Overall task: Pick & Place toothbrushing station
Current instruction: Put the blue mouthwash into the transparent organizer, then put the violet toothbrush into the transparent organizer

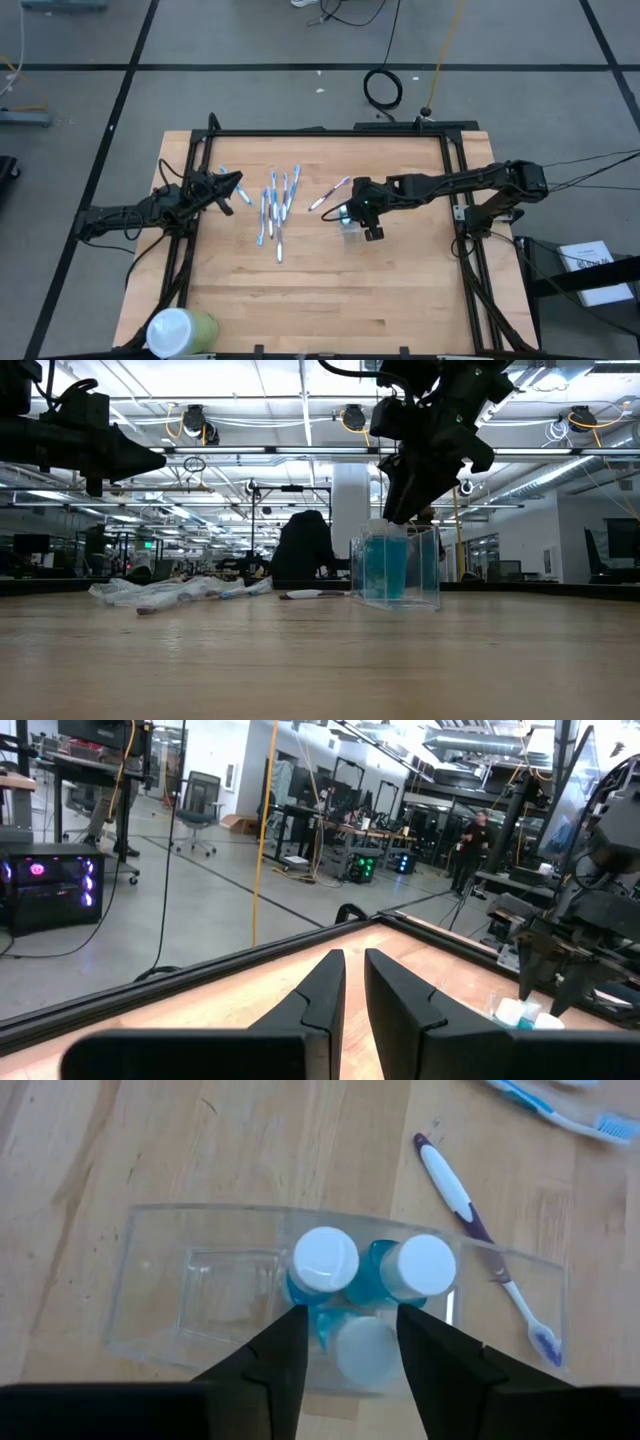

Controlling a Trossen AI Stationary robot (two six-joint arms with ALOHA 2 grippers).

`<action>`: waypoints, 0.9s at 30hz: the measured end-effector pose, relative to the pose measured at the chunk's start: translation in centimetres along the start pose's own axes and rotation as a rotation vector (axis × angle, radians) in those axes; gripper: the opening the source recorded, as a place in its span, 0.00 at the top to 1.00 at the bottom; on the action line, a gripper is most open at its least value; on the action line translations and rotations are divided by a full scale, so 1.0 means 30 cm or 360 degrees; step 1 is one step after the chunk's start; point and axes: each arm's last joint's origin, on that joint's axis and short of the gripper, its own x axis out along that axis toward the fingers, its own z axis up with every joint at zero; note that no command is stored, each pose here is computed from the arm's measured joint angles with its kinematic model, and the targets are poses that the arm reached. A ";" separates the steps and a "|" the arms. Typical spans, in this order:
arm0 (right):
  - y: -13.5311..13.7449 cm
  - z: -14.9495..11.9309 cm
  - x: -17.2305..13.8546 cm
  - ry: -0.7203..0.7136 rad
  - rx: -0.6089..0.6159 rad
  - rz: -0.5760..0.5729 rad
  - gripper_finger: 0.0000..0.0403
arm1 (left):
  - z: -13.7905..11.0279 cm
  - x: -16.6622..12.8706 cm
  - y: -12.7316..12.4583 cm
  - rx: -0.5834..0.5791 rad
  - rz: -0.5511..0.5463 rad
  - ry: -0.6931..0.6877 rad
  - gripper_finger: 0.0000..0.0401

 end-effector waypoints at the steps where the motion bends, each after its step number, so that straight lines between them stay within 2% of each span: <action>1: 0.000 0.001 -0.004 -0.0005 -0.0001 -0.0004 0.63 | 0.000 0.000 0.000 0.0000 0.0000 0.0000 0.88; 8: -0.004 0.013 -0.101 -0.0138 0.0005 -0.0051 0.64 | 0.000 0.000 0.000 0.0000 -0.0001 0.0000 0.88; 15: 0.005 -0.015 -0.305 -0.0321 0.0273 -0.0067 0.64 | 0.000 0.000 0.000 0.0000 0.0000 0.0000 0.88; 20: 0.030 -0.102 -0.400 -0.0461 0.0443 -0.0065 0.66 | 0.000 0.000 0.000 -0.0001 0.0000 -0.0002 0.88; 27: 0.081 -0.282 -0.391 -0.0765 0.0532 -0.0084 0.66 | 0.000 0.000 0.000 0.0000 0.0000 0.0000 0.88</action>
